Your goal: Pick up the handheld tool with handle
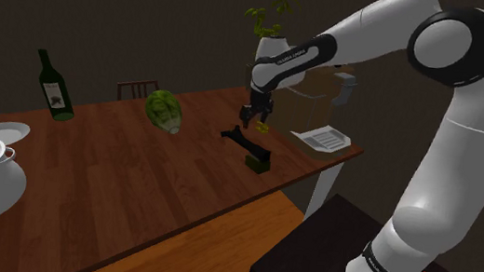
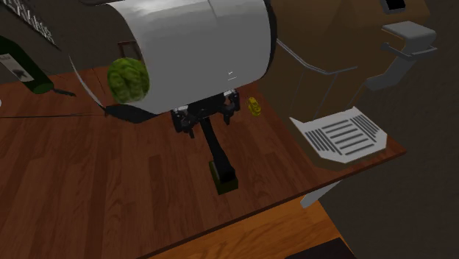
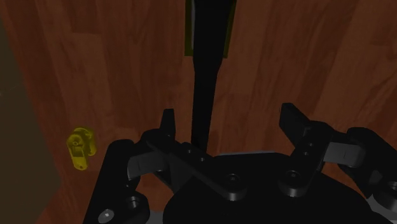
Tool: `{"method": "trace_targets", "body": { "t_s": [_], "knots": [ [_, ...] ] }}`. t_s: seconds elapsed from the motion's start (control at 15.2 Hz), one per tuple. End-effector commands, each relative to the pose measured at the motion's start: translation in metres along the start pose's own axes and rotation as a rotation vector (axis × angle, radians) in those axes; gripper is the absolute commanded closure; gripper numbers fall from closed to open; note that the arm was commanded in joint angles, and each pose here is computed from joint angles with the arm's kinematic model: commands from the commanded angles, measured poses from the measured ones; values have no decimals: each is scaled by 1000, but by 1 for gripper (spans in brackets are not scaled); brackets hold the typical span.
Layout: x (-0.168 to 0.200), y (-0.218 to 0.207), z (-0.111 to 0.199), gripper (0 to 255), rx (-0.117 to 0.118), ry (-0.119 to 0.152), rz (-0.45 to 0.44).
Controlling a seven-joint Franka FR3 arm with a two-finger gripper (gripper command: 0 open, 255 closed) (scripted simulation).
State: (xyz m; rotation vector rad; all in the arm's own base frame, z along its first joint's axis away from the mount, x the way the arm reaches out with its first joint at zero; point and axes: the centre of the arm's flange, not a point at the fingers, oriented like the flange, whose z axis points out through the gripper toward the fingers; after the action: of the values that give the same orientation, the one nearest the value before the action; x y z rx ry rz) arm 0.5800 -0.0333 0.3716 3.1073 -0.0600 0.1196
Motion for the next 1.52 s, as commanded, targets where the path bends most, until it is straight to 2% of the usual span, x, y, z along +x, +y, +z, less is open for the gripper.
{"method": "trace_targets", "body": {
  "t_s": [0.0, 0.53, 1.12, 1.19, 1.45],
  "knots": [
    [19, 4, 22, 0, 8, -5, 22],
    [81, 23, 100, 0, 39, -24, 101],
    [78, 22, 139, 0, 39, -24, 101],
    [78, 22, 139, 255, 39, -24, 101],
    [78, 22, 139, 255, 39, -24, 101]
  ]
}}
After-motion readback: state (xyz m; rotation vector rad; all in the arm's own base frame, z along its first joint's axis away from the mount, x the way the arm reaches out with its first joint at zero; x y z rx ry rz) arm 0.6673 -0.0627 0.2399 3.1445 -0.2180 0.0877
